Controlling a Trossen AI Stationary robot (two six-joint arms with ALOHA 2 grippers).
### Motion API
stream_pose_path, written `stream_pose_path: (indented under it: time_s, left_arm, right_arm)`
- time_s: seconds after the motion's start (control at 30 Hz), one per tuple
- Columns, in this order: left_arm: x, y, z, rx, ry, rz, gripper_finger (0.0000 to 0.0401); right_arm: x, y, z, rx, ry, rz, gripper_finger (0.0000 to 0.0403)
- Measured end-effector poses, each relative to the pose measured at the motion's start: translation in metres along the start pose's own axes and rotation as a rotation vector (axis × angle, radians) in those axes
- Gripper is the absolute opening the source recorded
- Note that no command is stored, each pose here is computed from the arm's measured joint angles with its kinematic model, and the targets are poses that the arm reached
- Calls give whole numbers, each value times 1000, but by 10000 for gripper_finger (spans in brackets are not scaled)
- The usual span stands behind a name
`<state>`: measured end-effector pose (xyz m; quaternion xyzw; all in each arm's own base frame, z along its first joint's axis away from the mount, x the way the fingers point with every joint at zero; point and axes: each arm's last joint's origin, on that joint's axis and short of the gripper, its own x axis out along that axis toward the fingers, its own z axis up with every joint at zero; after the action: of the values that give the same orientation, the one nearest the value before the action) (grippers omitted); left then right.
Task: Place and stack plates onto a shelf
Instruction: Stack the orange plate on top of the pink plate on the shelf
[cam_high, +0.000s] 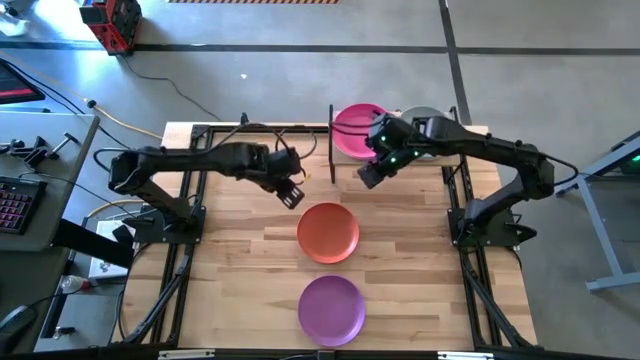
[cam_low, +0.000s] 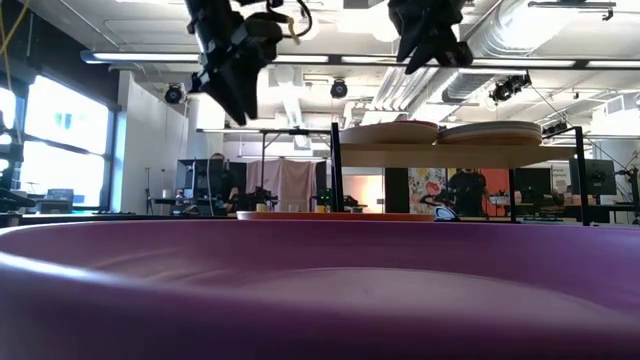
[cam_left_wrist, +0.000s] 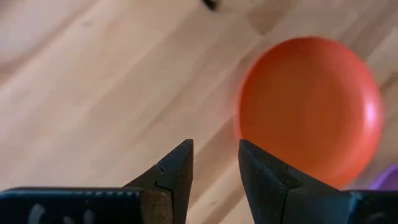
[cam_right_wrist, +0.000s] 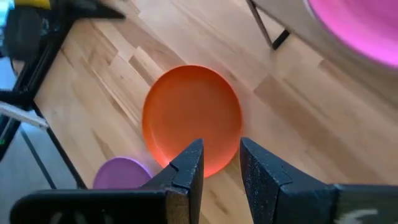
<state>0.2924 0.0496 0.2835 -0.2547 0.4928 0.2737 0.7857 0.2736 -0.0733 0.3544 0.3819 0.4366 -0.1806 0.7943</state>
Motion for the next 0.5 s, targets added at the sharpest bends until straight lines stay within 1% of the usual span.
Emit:
stream_pose_path:
  time_s: [0.07, 0.17, 0.33, 0.5]
  left_arm:
    - [8, -5, -4, -11, -7, -43, 115]
    - [19, -9, -11, 0, -17, -68, 115]
    - [37, -9, -24, -40, -15, -79, 115]
    - [52, -9, -36, -38, -25, -96, 115]
  right_arm:
    - [2, 6, -5, 31, -3, -8, 83]
    - [4, 15, -12, 66, -7, -17, 83]
    - [7, 32, -27, 116, -14, -34, 83]
    - [9, 49, -45, 138, 2, -26, 83]
